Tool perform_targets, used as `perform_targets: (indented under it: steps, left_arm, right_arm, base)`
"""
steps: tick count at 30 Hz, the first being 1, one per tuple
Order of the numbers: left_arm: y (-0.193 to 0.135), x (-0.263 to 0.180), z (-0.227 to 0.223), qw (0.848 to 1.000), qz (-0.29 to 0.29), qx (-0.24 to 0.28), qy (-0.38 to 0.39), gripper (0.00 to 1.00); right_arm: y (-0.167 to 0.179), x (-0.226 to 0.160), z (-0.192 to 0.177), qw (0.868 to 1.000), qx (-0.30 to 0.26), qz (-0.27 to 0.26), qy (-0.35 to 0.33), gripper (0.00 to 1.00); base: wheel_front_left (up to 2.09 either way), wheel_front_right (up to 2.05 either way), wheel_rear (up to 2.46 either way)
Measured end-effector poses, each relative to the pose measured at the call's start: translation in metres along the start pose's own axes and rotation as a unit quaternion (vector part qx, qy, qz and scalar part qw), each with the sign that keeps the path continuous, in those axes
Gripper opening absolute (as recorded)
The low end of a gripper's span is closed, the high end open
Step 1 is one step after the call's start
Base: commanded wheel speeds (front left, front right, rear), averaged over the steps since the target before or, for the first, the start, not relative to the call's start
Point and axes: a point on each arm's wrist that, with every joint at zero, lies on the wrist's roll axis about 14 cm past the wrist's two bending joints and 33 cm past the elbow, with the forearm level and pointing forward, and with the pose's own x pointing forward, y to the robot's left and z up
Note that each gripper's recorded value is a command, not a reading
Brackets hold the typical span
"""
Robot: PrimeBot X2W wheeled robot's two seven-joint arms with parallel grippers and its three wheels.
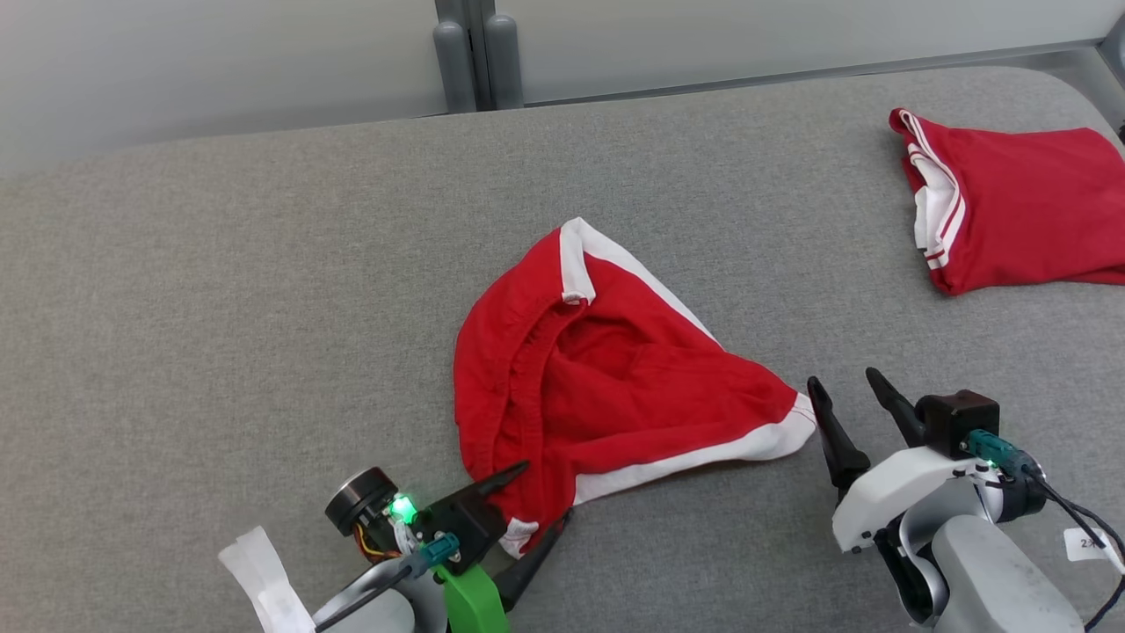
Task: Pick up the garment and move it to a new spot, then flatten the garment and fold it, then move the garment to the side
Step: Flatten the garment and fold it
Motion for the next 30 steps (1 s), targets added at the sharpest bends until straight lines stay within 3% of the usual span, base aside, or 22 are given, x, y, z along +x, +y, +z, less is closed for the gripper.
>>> perform_targets:
  steps: [20, 21, 23, 24, 30]
  left_arm:
    - [0.009, -0.028, -0.030, 0.999, 0.021, -0.030, 0.040, 1.00]
    - [0.009, -0.028, -0.032, 0.998, 0.022, -0.032, 0.043, 0.69]
    - [0.009, -0.029, -0.035, 0.998, 0.024, -0.037, 0.047, 0.14]
    - [0.009, -0.029, -0.035, 0.998, 0.024, -0.039, 0.048, 0.00]
    - [0.014, -0.028, -0.027, 0.997, 0.041, -0.060, 0.030, 0.00]
  right_arm:
    - [0.021, 0.012, -0.040, 0.997, 0.036, 0.019, 0.072, 1.00]
    - [0.023, 0.013, -0.044, 0.996, 0.043, 0.020, 0.080, 0.92]
    - [0.027, 0.012, -0.049, 0.995, 0.051, 0.022, 0.086, 0.00]
    - [0.029, 0.011, -0.051, 0.994, 0.055, 0.024, 0.090, 0.00]
    - [0.028, 0.018, -0.027, 0.996, 0.073, 0.028, 0.052, 0.00]
  base:
    - [0.00, 0.00, 0.00]
    - [0.00, 0.00, 0.00]
    - [0.00, 0.00, 0.00]
    - [0.00, 0.00, 0.00]
    - [0.00, 0.00, 0.00]
